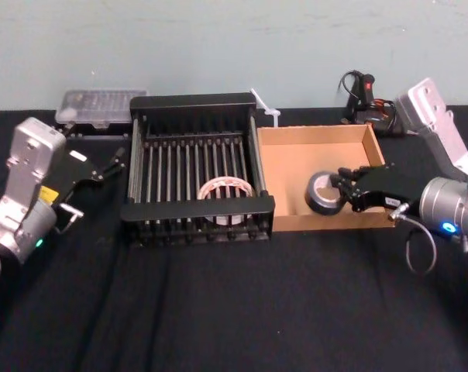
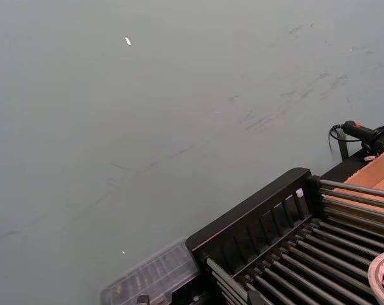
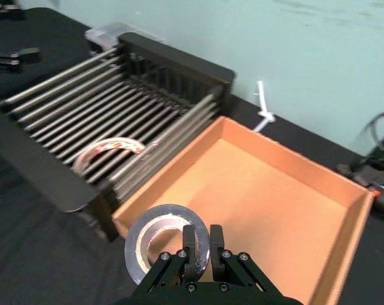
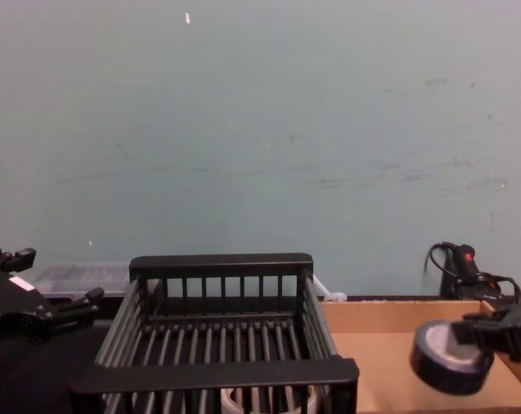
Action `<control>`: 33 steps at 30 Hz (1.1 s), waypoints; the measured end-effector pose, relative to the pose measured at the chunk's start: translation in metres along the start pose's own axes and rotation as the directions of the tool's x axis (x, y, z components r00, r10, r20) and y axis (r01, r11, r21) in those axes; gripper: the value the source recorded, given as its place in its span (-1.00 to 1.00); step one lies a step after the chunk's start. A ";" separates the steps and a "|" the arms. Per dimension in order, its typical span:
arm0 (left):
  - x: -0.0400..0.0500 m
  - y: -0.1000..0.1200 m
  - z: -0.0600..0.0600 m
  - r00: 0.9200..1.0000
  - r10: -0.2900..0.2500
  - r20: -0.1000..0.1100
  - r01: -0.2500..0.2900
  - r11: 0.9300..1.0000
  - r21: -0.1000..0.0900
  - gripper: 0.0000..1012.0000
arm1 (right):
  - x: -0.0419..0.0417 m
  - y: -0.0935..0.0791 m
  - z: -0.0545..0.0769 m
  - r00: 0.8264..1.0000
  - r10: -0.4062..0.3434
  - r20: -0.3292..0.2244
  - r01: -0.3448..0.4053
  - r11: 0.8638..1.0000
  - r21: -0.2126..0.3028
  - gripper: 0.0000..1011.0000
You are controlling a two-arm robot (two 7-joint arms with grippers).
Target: Pick up the white tape and place it into the black box , Pick up the silver tape and place it into the brown box.
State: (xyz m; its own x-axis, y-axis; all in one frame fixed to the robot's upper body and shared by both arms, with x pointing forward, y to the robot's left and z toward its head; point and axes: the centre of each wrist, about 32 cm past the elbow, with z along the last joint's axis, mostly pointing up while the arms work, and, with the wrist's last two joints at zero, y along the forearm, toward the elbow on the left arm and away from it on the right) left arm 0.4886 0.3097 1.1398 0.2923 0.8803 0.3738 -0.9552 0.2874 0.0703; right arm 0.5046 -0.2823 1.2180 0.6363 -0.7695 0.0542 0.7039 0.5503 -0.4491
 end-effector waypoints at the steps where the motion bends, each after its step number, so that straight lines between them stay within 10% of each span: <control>1: 0.0000 0.000 0.000 1.000 0.000 0.000 0.000 1.000 0.000 0.98 | 0.0011 0.001 0.000 1.000 -0.007 -0.001 0.007 1.000 0.000 -0.73; 33: 0.0000 0.000 0.000 1.000 0.000 0.000 0.000 1.000 0.000 0.98 | 0.0185 0.019 0.004 0.990 -0.137 -0.022 0.137 0.990 -0.010 -0.73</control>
State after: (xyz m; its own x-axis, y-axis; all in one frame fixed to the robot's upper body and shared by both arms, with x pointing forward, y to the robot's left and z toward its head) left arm 0.4886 0.3097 1.1398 0.2922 0.8803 0.3737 -0.9553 0.2873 0.0703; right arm 0.5314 -0.2845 1.2141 0.5265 -0.8447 0.0961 0.7813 0.4363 -0.4463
